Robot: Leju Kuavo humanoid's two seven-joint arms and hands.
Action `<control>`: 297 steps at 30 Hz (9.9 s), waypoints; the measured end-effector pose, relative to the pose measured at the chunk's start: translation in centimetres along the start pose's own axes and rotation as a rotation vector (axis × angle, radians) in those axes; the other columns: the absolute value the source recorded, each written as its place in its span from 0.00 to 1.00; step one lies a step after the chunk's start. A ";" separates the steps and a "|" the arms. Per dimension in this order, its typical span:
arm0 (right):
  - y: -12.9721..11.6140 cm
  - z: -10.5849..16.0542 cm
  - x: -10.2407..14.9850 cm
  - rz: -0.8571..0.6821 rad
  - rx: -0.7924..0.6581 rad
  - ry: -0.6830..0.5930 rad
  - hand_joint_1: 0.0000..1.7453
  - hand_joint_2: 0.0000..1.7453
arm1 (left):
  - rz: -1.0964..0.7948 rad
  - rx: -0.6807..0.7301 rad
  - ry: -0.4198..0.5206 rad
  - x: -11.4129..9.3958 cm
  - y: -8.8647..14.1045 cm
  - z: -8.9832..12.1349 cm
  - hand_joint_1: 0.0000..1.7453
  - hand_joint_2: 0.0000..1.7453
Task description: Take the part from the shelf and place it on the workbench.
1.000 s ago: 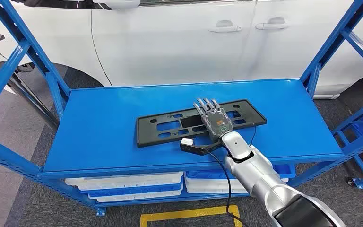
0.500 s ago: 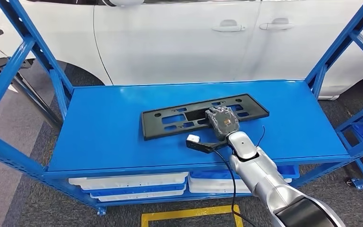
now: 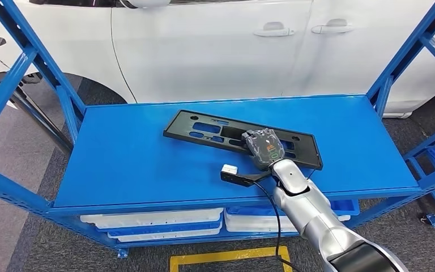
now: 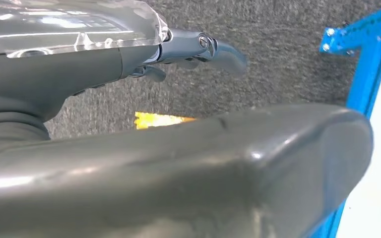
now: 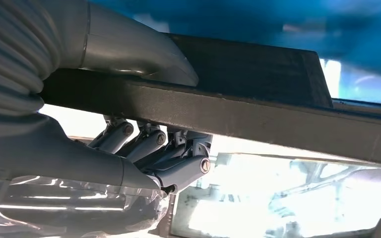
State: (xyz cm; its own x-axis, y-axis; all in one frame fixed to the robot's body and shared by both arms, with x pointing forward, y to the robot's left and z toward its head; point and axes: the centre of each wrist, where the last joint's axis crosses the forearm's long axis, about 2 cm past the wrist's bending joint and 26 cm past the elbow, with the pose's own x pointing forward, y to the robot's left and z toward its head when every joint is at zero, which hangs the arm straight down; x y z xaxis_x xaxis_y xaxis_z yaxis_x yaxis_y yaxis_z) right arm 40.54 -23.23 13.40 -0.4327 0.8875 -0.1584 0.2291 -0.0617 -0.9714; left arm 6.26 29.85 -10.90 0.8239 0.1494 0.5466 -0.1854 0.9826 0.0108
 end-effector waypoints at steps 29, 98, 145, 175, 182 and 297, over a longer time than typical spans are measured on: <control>-13.6 3.2 1.9 -1.586 -0.722 -0.813 1.00 1.00 | 0.136 0.005 -0.157 0.8 0.8 -0.4 0.00 1.00; -17.1 9.1 8.0 -1.578 -0.636 -1.172 1.00 1.00 | 0.087 0.084 -0.088 -0.4 2.8 0.2 0.00 1.00; -15.9 10.6 4.0 -1.507 -0.658 -1.049 1.00 1.00 | 0.160 0.201 0.341 -2.1 4.7 1.1 0.00 1.00; -15.4 17.2 0.4 -1.367 -0.702 -0.842 1.00 1.00 | 0.010 0.186 0.355 -3.3 4.5 1.7 0.00 1.00; -16.4 18.7 -0.7 -1.321 -0.722 -0.853 1.00 1.00 | 0.007 0.202 0.334 -2.9 5.9 1.6 0.00 1.00; -15.7 17.0 4.6 -1.421 -0.806 -0.777 1.00 1.00 | -0.001 0.186 0.254 -0.8 6.2 0.6 0.00 1.00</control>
State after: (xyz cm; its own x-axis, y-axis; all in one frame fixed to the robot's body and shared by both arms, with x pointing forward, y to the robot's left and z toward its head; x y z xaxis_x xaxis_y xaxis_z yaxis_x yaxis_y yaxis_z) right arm 20.17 -25.97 24.89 -0.8659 -0.3474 0.3600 -0.4207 0.8950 -0.1482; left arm 4.20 35.73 -10.78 0.9273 0.1942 0.3200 -0.2599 0.9493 0.1770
